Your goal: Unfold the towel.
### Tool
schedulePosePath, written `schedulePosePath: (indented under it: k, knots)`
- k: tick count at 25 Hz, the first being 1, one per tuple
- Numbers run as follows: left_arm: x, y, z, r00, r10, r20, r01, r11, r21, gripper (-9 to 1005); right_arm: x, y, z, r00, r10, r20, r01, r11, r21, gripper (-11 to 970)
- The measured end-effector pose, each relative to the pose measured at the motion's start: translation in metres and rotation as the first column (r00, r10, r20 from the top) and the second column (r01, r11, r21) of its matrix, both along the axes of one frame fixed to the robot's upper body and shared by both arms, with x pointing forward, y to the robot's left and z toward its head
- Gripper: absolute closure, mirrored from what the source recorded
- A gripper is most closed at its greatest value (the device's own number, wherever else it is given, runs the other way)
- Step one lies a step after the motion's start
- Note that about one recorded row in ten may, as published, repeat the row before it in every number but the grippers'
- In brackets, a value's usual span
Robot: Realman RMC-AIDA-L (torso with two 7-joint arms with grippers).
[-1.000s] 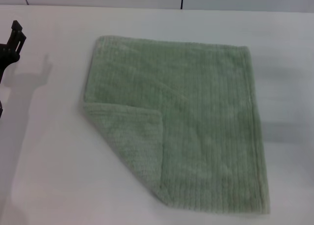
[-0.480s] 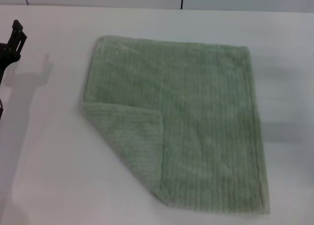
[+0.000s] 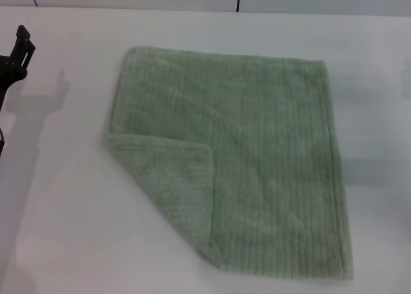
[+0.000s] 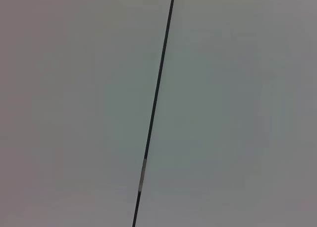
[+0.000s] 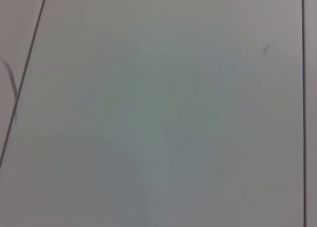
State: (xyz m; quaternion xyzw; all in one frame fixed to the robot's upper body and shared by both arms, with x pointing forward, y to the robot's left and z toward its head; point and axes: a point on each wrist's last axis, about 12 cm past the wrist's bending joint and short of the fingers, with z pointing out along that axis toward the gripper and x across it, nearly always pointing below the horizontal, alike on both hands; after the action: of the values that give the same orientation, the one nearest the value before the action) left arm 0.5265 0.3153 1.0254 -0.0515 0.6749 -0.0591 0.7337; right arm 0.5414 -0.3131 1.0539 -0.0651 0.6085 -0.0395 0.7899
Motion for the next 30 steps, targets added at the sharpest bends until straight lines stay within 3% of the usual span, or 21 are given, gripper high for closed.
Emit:
schedulePosePath:
  k: [5,12,19,25,27,28,30]
  knots:
    - [0.000,0.000,0.000,1.000,0.000,0.000,0.000,1.000,0.000,197,0.000,0.001,-0.002,1.000,0.009,-0.015,-0.009,1.000,0.005,665]
    - [-0.001,0.000,0.000,1.000,0.001,-0.001,-0.001,1.000,0.000,198,0.016,0.017,-0.007,0.981,0.141,-0.132,-0.137,0.990,0.042,935]
    - [-0.002,0.001,-0.001,1.000,0.004,-0.002,-0.004,1.000,-0.001,198,0.035,0.037,-0.005,0.933,0.251,-0.257,-0.253,0.967,0.026,942]
    - [-0.003,0.002,-0.001,1.000,0.005,-0.002,-0.005,1.000,-0.001,198,0.044,0.057,0.002,0.844,0.365,-0.394,-0.374,0.926,0.055,945]
    - [-0.003,0.002,-0.001,1.000,0.005,-0.001,-0.005,1.000,-0.001,198,0.045,0.064,0.007,0.794,0.404,-0.454,-0.414,0.907,0.083,945]
    - [-0.003,0.002,-0.001,1.000,0.005,-0.001,-0.005,1.000,-0.001,198,0.045,0.064,0.007,0.794,0.404,-0.454,-0.414,0.907,0.083,945]
    - [-0.003,0.002,-0.001,1.000,0.005,-0.001,-0.005,1.000,0.000,197,0.046,0.070,0.013,0.738,0.444,-0.507,-0.447,0.886,0.125,944]
